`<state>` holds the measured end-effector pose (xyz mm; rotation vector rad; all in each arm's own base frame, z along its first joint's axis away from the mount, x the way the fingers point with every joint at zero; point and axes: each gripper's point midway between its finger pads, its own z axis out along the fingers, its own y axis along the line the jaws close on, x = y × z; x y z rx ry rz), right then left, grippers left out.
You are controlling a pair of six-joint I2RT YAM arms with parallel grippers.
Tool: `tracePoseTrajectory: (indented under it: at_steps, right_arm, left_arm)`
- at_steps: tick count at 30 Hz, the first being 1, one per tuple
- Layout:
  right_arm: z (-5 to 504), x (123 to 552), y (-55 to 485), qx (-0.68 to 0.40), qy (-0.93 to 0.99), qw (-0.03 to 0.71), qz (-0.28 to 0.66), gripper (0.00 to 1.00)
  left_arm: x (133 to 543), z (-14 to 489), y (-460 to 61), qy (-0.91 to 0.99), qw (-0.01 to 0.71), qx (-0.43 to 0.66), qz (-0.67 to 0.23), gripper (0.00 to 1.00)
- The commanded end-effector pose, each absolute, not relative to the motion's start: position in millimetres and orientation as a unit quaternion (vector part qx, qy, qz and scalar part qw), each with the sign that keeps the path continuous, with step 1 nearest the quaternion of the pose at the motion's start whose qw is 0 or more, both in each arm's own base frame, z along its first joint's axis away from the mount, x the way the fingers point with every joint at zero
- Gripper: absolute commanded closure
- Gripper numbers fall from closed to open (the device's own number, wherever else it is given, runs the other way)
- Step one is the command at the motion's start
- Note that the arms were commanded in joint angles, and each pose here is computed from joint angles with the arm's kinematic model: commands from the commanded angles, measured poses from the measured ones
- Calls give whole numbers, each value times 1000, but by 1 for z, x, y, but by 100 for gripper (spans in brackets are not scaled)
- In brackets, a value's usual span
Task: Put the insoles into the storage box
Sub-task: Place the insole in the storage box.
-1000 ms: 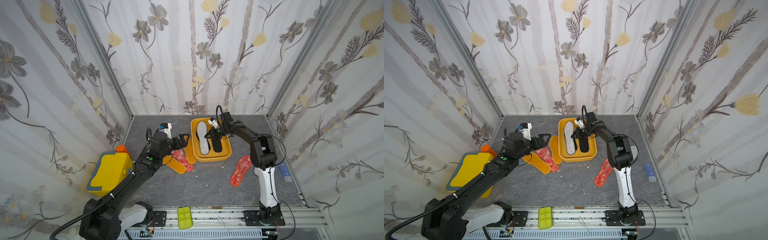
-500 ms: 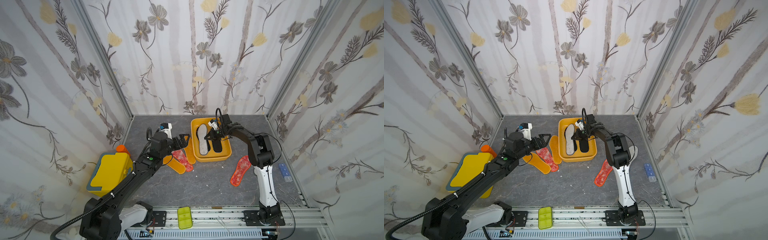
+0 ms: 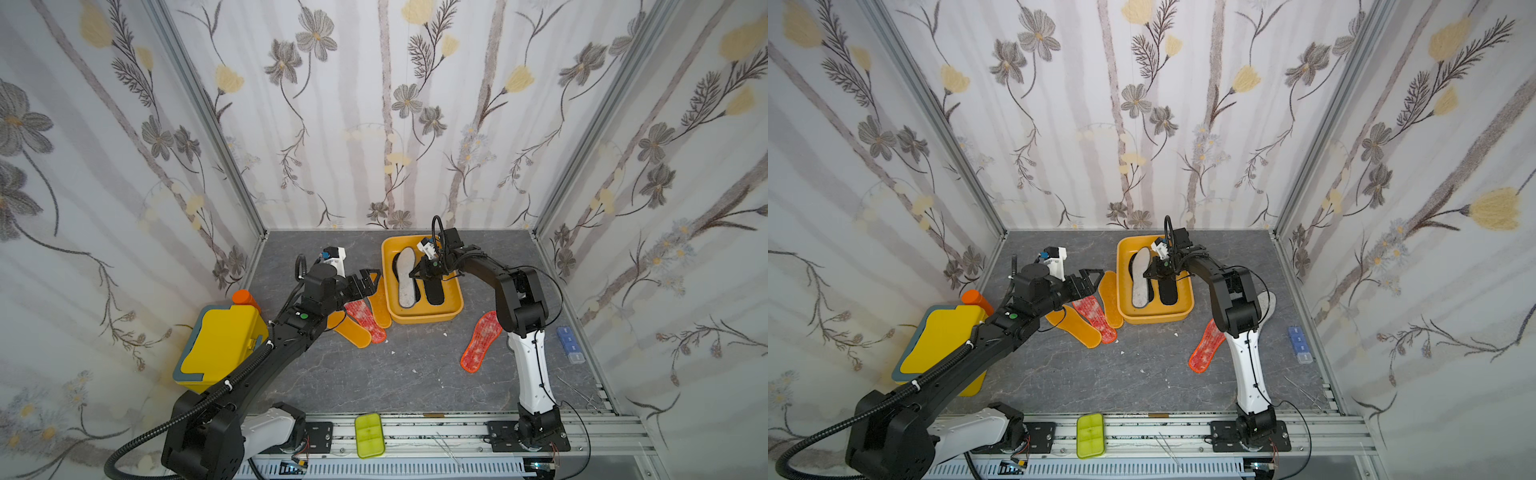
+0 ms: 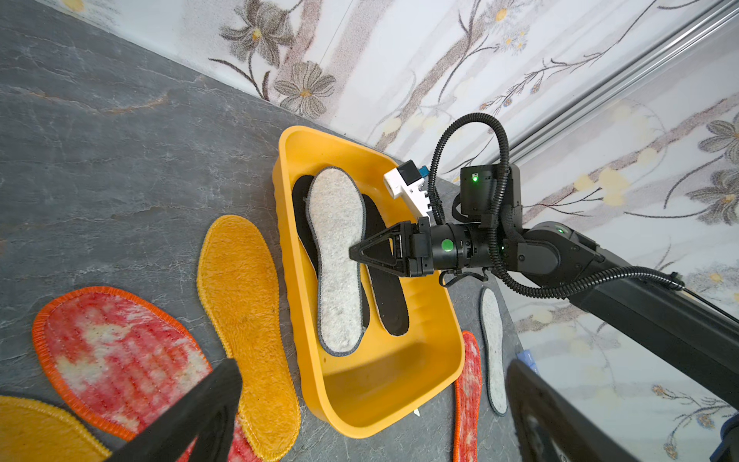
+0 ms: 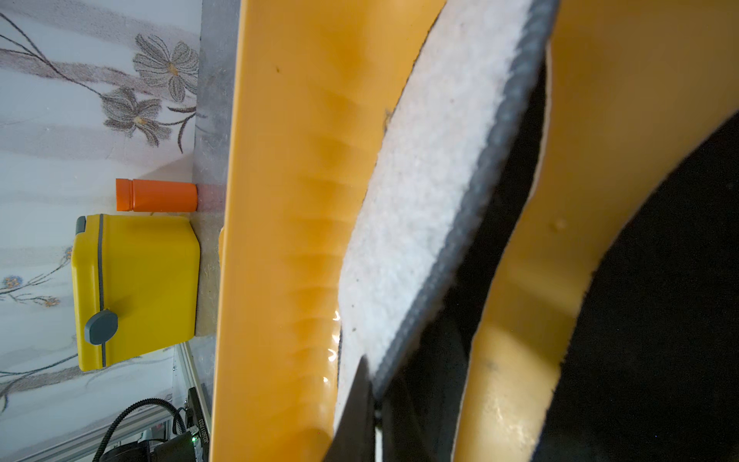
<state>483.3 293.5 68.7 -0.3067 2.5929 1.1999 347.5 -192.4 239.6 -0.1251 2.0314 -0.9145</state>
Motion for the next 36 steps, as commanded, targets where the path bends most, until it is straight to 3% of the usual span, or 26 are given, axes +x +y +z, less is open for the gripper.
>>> tracePoseTrajectory:
  at_steps: [1,10,36]
  right_arm:
    - [98,485,303,-127,873,155,445,100]
    - [111,484,301,-130,872,153,447,100]
    - [69,501,287,-153,906,147,366,100]
  left_arm:
    - [349,249,-194,808,451,-49,-376,0]
    - [349,250,-193,807,452,-50,-377,0]
    - [351,244,-195,810,446,-51,-377,0]
